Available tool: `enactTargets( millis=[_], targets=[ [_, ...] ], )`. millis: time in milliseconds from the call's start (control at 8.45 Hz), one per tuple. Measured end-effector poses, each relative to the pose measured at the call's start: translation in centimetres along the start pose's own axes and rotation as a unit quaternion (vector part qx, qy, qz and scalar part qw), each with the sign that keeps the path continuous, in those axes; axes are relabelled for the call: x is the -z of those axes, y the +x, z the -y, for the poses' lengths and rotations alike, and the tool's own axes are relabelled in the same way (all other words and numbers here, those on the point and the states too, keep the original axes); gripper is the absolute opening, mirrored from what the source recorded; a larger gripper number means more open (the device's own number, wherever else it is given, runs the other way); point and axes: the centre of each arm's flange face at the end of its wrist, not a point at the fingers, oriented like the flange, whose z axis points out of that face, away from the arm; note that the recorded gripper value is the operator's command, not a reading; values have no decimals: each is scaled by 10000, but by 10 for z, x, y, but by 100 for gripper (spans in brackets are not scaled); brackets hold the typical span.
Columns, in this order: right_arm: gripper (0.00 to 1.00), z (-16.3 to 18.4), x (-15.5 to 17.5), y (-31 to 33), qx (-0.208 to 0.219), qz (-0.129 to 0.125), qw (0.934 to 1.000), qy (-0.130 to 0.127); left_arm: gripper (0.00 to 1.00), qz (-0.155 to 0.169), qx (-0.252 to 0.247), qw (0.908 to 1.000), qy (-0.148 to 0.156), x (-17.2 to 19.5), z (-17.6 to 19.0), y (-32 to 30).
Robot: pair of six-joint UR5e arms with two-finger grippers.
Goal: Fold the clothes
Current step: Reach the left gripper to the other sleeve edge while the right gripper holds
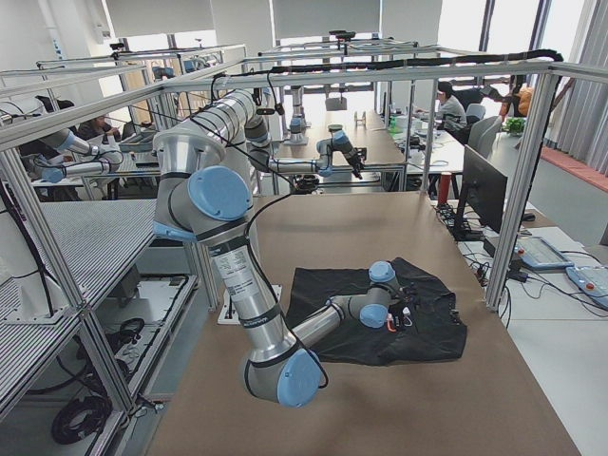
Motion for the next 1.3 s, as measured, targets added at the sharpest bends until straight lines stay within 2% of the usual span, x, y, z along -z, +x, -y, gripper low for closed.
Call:
enactTargets(
  millis=[237, 473, 591, 710, 828, 1065, 1301],
  targets=[
    [95, -13, 9, 2, 34, 34, 10000, -48, 93, -707, 301, 9970, 2, -7, 58, 72],
    [95, -28, 11, 9, 46, -10, 9999, -117, 94, -1667, 470, 9843, -348, -33, 127, 171],
    [95, -31, 10, 14, 41, -45, 9999, -132, 89, -2035, 686, 9746, -630, -48, 157, 218],
    [95, -33, 8, 18, 34, -78, 9999, -140, 84, -2237, 780, 9675, -887, -66, 176, 261],
    [95, -33, 7, 19, 31, -92, 9999, -141, 72, -2351, 800, 9629, -1053, -84, 195, 297],
    [95, -34, 7, 19, 30, -99, 9999, -137, 58, -2461, 798, 9568, -1329, -112, 228, 357],
    [95, -34, 10, 17, 42, -68, 9999, -127, 52, -2558, 787, 9518, -1498, -127, 248, 394]
  ],
)
